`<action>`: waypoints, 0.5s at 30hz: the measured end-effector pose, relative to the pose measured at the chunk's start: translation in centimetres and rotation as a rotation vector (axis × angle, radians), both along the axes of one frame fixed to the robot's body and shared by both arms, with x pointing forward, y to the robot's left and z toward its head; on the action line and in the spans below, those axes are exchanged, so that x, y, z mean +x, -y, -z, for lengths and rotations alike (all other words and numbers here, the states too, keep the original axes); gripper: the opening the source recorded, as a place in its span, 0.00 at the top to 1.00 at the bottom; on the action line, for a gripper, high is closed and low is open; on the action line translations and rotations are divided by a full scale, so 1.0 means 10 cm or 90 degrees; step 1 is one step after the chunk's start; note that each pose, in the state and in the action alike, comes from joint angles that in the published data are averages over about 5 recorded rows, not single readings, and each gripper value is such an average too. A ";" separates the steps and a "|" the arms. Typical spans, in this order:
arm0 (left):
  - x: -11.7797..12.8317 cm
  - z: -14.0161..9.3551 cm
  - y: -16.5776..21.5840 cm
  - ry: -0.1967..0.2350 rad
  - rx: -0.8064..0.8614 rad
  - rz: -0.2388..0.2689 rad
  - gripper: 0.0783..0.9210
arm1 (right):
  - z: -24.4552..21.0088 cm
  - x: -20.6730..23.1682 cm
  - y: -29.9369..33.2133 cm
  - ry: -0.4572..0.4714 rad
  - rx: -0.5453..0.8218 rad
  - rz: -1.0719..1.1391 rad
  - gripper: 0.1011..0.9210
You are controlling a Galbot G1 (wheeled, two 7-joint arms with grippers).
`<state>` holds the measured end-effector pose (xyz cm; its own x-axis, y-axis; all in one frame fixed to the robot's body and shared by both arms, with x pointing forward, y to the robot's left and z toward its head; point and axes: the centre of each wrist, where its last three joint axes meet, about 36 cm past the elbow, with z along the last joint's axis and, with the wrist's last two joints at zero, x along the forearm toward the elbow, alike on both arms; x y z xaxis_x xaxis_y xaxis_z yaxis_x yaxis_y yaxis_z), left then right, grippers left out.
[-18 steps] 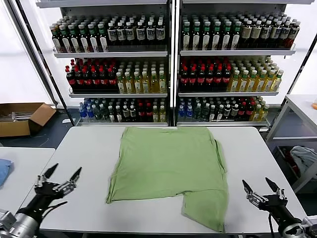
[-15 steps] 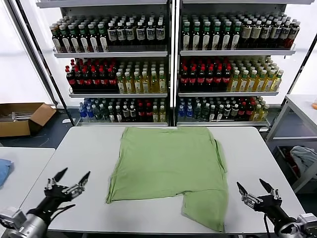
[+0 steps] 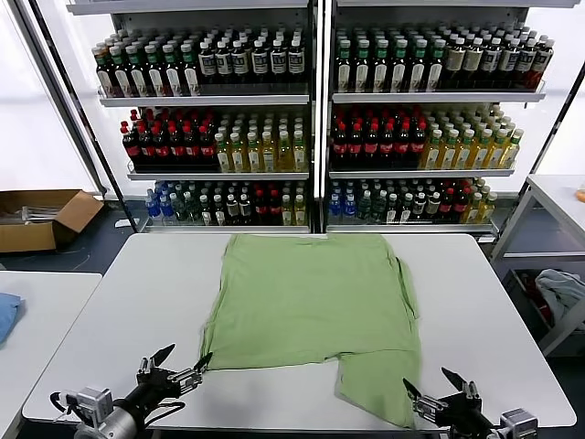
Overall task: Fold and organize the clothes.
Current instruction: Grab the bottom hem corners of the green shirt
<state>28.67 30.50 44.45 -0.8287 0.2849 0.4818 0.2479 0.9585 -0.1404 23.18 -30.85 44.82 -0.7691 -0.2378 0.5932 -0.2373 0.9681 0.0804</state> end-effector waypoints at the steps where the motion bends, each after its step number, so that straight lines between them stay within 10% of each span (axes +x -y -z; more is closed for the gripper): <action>1: 0.02 0.02 0.01 -0.002 0.000 -0.001 0.12 | 0.02 -0.01 -0.01 -0.005 -0.001 0.000 0.12; 15: 0.21 0.31 0.20 -0.034 -0.012 -0.004 0.17 | 0.21 0.01 -0.16 -0.031 0.011 -0.016 0.34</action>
<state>30.80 28.48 41.31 -0.8031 0.2900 0.5205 0.2342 0.9569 -0.1718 23.30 -29.20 42.77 -0.7328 -0.2673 0.6257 -0.2574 0.9602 0.1087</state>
